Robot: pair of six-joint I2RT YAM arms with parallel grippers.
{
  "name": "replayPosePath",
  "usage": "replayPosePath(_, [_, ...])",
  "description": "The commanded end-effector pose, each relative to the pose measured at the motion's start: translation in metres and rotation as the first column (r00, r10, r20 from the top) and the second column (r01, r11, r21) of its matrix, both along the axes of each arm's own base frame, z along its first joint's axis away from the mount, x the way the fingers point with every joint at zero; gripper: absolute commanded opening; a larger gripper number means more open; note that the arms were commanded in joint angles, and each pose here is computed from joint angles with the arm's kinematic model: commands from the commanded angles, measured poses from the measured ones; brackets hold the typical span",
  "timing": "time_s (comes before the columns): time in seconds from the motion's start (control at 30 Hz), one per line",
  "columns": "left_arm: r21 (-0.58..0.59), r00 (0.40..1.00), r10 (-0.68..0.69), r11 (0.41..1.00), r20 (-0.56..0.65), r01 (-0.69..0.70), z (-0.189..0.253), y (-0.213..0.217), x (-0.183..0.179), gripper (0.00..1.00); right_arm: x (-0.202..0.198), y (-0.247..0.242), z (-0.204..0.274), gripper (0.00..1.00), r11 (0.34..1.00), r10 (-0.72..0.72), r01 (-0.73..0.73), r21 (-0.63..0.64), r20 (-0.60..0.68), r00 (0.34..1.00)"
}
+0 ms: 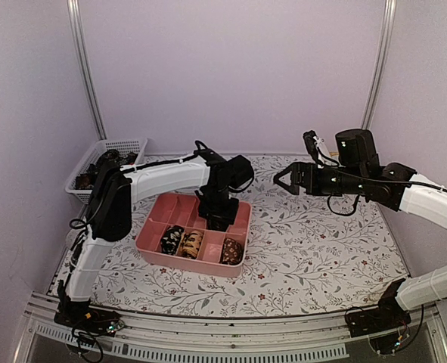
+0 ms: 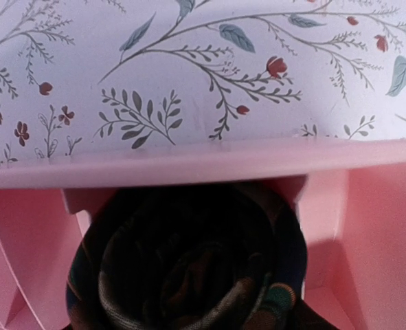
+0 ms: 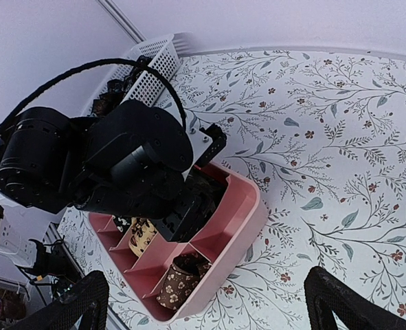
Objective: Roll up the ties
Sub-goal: Place the tie in the storage box.
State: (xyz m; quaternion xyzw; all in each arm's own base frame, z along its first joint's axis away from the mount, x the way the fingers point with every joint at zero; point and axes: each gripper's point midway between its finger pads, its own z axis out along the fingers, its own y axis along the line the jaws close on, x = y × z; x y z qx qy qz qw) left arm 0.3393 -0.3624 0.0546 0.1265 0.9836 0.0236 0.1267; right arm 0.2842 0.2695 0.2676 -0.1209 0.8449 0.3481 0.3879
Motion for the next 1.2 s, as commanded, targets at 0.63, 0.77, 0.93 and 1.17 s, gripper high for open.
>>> replayPosePath(0.63, [0.006,0.999,-0.003,1.0,0.032,0.003,0.015,0.004,-0.001,0.74,0.006,0.002,0.006,1.0,1.0,-0.006,0.006,0.005,0.023,1.0])
replayPosePath(0.77, [-0.051,0.997,0.004,0.999,0.081,0.0,0.04,-0.002,0.003,0.74,0.006,0.003,0.005,1.0,1.0,-0.003,0.003,0.002,0.024,1.0])
replayPosePath(0.93, [-0.132,0.992,0.014,0.991,0.127,0.003,0.072,-0.01,0.007,0.74,0.007,0.003,0.005,1.0,1.0,-0.002,0.002,0.0,0.025,1.0])
replayPosePath(1.17, [-0.124,0.989,0.017,0.992,0.145,0.001,0.083,-0.004,0.004,0.75,0.008,0.003,0.005,1.0,1.0,-0.004,0.004,-0.007,0.028,1.0])
